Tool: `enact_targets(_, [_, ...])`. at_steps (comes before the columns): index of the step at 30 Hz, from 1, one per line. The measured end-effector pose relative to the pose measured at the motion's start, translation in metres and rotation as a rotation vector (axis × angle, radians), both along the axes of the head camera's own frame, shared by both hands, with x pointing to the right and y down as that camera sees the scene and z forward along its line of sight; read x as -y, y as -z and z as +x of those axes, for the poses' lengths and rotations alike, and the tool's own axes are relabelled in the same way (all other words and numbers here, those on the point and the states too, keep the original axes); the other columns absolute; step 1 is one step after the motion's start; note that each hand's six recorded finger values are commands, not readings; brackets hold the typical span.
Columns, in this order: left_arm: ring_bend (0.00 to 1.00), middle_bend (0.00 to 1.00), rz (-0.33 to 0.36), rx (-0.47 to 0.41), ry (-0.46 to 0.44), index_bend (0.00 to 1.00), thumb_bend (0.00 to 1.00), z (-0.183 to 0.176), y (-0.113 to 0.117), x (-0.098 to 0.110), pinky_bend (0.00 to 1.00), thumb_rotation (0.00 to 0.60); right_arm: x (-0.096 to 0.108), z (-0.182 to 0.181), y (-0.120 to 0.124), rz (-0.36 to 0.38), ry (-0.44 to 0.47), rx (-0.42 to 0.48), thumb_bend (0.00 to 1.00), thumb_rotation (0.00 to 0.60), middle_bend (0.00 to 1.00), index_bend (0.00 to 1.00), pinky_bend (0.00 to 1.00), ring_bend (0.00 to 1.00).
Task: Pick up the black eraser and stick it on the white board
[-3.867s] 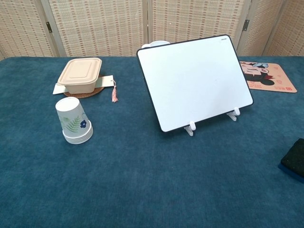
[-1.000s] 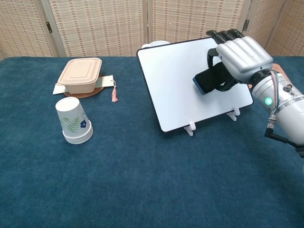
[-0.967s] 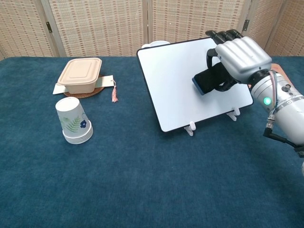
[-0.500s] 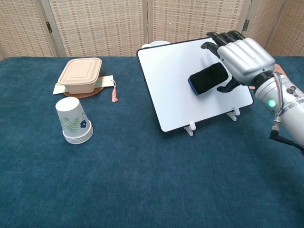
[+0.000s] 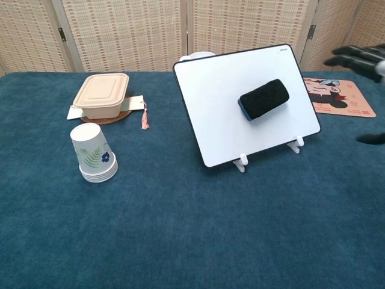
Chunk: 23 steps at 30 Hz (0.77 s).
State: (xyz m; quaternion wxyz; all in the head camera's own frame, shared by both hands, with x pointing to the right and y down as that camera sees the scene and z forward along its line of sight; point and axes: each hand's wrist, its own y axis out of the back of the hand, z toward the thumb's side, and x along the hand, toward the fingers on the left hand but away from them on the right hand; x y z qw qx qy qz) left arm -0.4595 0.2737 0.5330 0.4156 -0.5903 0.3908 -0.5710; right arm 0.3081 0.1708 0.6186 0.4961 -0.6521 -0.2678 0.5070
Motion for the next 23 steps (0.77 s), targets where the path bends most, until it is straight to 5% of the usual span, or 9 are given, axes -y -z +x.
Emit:
enact_targets(6, [0.1,0.16,0.013,-0.004,0.002,0.09,0.24,0.0,0.003,-0.001,0.0,0.6,-0.055,0.056,0.03,-0.134,-0.116,-0.087,0.19,0.6,0.0,0.02,0.0,0.0])
enact_targets(23, [0.1,0.16,0.015,0.011,-0.001,0.09,0.24,0.001,0.001,-0.002,0.0,0.6,-0.067,0.094,0.037,-0.103,-0.211,0.001,0.19,0.6,0.0,0.02,0.0,0.0])
